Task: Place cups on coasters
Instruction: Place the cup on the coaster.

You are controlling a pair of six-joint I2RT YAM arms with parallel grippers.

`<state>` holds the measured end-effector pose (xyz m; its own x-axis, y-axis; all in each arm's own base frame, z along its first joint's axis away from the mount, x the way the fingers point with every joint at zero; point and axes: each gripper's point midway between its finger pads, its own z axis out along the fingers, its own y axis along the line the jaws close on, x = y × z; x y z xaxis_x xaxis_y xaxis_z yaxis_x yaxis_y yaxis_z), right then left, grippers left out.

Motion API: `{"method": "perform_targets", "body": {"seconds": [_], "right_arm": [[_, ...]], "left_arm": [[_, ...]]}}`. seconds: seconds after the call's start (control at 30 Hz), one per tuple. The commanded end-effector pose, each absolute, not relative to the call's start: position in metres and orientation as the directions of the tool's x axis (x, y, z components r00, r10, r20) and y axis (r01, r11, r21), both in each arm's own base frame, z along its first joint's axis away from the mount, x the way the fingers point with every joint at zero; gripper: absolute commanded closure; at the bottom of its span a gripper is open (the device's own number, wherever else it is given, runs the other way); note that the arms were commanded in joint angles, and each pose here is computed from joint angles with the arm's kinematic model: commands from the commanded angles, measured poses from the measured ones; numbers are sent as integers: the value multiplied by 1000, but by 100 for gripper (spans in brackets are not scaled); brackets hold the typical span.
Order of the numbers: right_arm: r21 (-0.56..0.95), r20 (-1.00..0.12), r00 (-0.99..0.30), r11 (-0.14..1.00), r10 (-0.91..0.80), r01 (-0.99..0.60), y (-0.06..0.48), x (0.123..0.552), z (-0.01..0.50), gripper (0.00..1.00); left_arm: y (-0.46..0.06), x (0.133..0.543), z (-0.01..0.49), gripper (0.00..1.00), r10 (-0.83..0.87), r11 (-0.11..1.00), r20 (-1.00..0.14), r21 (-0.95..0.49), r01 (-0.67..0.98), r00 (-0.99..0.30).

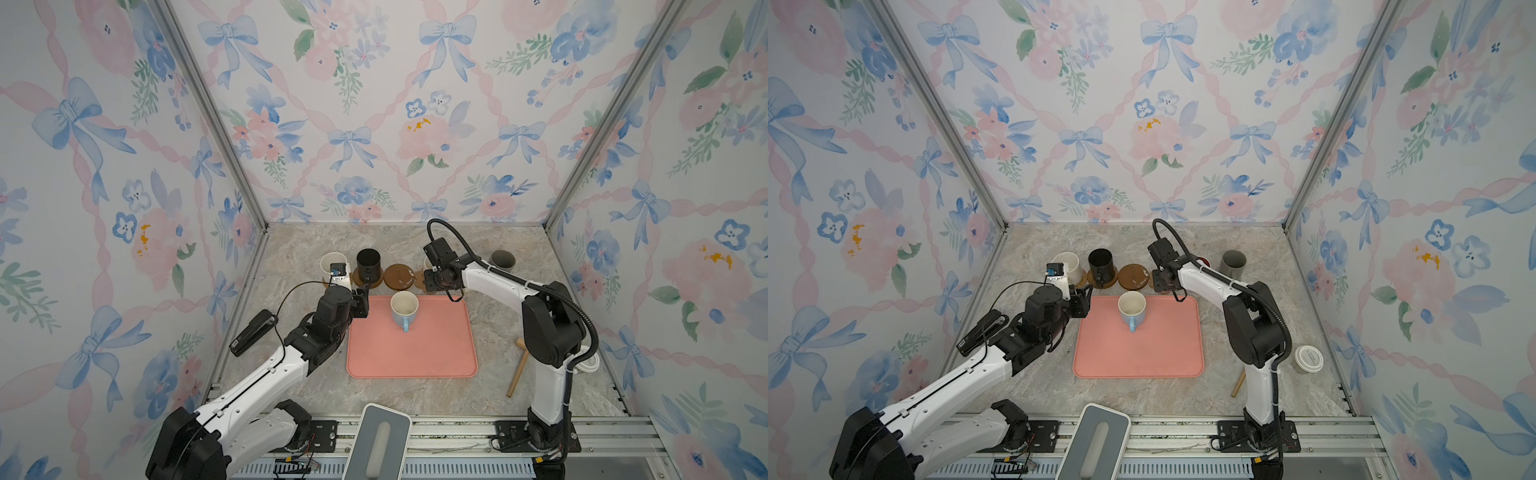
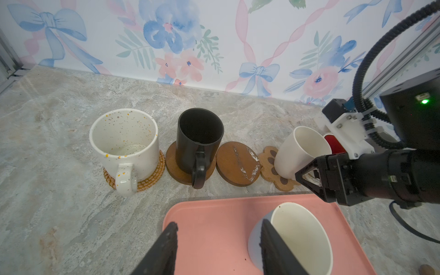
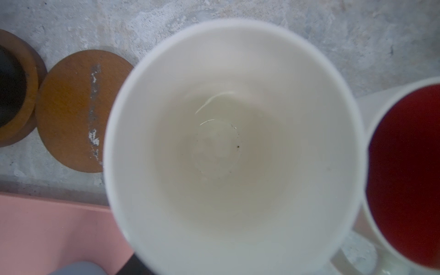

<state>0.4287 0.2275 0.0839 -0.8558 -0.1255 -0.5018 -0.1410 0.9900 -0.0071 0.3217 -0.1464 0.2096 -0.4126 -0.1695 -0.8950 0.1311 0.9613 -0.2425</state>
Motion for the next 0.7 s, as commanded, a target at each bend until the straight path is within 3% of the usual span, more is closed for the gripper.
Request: {"method": "perform_targets", "body": {"seconds": [0.0, 0.33, 0.67], "right_arm": [[20, -527, -843, 991, -105, -136, 224, 423, 102, 40], [35, -591, -800, 988, -98, -147, 220, 396, 154, 31], [58, -743, -667, 988, -51, -141, 217, 381, 232, 28]], "left_arm": [[-153, 320, 217, 48, -187, 951, -892, -269, 150, -410], [-181, 304, 213, 48, -136, 928, -881, -274, 254, -453], [-230, 271, 201, 48, 0, 890, -855, -237, 391, -519]]}}
